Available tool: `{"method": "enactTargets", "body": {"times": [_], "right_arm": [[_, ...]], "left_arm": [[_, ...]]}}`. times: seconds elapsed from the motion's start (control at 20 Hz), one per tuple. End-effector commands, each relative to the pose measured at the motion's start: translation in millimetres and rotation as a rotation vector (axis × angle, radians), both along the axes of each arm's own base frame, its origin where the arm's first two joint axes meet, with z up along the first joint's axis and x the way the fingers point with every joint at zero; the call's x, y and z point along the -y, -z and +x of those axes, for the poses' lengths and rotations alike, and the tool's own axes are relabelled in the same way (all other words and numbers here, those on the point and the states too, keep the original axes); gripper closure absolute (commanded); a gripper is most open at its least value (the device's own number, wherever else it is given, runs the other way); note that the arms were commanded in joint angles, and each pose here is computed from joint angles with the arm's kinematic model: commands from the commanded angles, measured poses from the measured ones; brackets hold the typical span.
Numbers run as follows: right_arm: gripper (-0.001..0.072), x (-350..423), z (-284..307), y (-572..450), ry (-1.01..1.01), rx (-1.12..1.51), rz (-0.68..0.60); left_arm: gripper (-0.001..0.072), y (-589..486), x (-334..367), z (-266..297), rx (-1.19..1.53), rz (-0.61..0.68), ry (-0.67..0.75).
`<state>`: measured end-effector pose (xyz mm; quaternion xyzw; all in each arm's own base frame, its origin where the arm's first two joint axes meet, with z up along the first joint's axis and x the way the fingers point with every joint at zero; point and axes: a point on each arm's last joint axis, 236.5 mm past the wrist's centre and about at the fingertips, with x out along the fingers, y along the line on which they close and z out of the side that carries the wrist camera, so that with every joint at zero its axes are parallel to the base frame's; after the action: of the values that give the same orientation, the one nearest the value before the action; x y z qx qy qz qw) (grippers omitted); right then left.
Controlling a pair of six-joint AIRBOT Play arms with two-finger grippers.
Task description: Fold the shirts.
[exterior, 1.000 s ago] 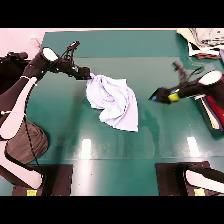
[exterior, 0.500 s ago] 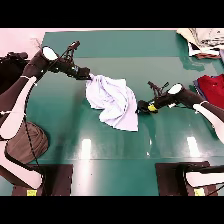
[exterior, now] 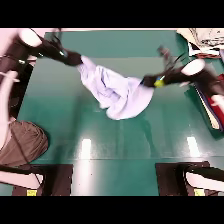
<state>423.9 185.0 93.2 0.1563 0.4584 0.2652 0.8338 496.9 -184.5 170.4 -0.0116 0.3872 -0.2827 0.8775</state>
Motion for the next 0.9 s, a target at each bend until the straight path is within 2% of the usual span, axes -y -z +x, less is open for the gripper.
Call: {"method": "enactTargets", "body": {"times": [0.0, 0.2, 0.35, 0.5, 0.65, 0.75, 0.85], "right_arm": [[0.0696, 53, -9, -173, 0.081, 0.391, -0.037], [0.0696, 92, -93, -341, 0.168, 0.781, -0.072], [0.0696, 111, -159, -409, 0.251, 0.980, -0.131], [0.0696, 132, -198, -445, 0.363, 1.087, -0.228], [0.0696, 150, -201, -451, 0.433, 1.071, -0.314], [0.0696, 151, -180, -443, 0.402, 1.022, -0.256], [0.0697, 143, -143, -413, 0.317, 0.903, -0.120]], "left_arm": [[0.0678, -154, -38, -39, 0.365, 0.076, -0.066], [0.0678, -329, -62, -167, 0.794, -0.023, -0.110], [0.0678, -399, -81, -261, 1.028, -0.089, -0.143], [0.0678, -431, -94, -320, 1.166, -0.133, -0.163], [0.0679, -431, -101, -321, 1.175, -0.104, -0.188], [0.0678, -411, -106, -289, 1.107, -0.036, -0.215], [0.0678, -363, -103, -234, 0.941, 0.022, -0.228]]}}
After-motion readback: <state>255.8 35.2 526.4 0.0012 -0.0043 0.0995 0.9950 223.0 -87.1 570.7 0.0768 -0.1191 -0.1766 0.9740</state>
